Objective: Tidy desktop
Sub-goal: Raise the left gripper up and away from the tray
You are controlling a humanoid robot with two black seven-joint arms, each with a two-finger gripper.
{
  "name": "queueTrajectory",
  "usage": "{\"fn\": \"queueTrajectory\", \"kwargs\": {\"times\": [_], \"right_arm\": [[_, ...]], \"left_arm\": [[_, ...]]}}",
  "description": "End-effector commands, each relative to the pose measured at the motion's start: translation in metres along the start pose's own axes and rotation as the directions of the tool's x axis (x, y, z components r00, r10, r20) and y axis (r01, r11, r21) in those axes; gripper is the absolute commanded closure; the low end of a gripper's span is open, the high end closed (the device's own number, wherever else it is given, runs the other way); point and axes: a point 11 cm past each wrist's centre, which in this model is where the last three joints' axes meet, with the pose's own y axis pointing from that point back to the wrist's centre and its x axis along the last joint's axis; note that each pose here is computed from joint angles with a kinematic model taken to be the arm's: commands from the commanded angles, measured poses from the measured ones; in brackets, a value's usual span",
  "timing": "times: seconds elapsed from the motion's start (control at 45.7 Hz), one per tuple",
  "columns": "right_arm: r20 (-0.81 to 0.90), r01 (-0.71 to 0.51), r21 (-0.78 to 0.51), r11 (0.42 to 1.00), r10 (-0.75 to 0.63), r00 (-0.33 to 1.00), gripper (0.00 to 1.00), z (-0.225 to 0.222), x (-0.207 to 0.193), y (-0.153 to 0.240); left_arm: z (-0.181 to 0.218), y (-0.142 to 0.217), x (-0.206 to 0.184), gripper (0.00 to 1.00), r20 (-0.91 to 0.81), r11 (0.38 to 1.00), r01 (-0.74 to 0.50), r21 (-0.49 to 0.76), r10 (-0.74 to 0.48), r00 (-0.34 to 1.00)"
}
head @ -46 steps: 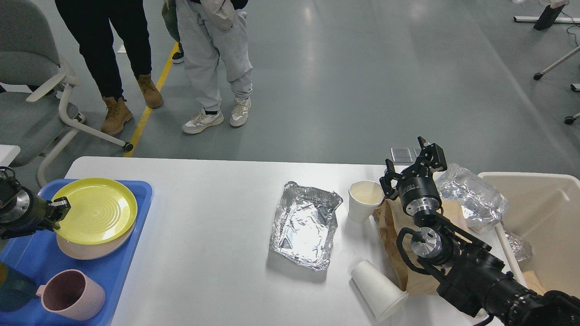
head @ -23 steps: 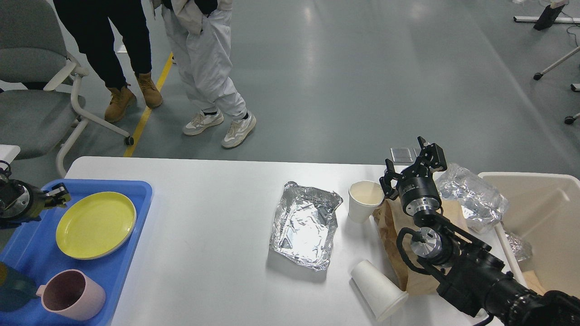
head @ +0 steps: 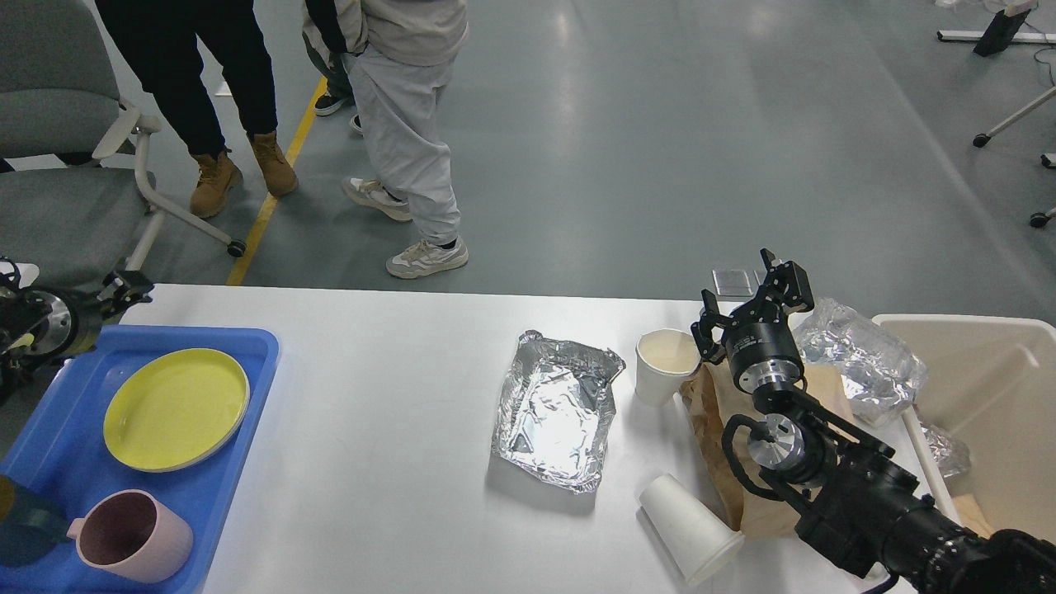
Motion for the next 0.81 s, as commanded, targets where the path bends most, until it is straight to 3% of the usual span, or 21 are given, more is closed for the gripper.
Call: {"fn": "queueTrajectory", "kwargs": {"times": [0.0,0.197,0.35,0.591,0.787], "right_arm": [[-0.001,0.000,0.000,1.000,0.000,1.000,0.00,0.000,0.000,0.000],[-0.001,0.000,0.000,1.000,0.000,1.000,0.00,0.000,0.000,0.000],[-0.001,0.000,0.000,1.000,0.000,1.000,0.00,0.000,0.000,0.000],[0.000,0.001,0.000,1.000,-0.001,1.000,0.00,0.000,0.000,0.000],[0.001,-0.001,0.000,1.000,0.001,1.000,0.00,0.000,0.000,0.000]], "left_arm": [[0.025,0.000,-0.005,0.04,-0.209,0.990,0.008,-0.144,-0.039,0.977],[0.029,-0.007,-0.013,0.04,-0.603,0.946,-0.059,-0.318,-0.154,0.783],[0.035,-0.007,-0.016,0.04,-0.778,0.900,-0.132,-0.416,-0.277,0.564],[0.052,-0.006,-0.020,0.04,-0.859,0.827,-0.248,-0.505,-0.451,0.244],[0.060,0.001,-0.008,0.04,-0.842,0.782,-0.326,-0.531,-0.530,0.102]]}}
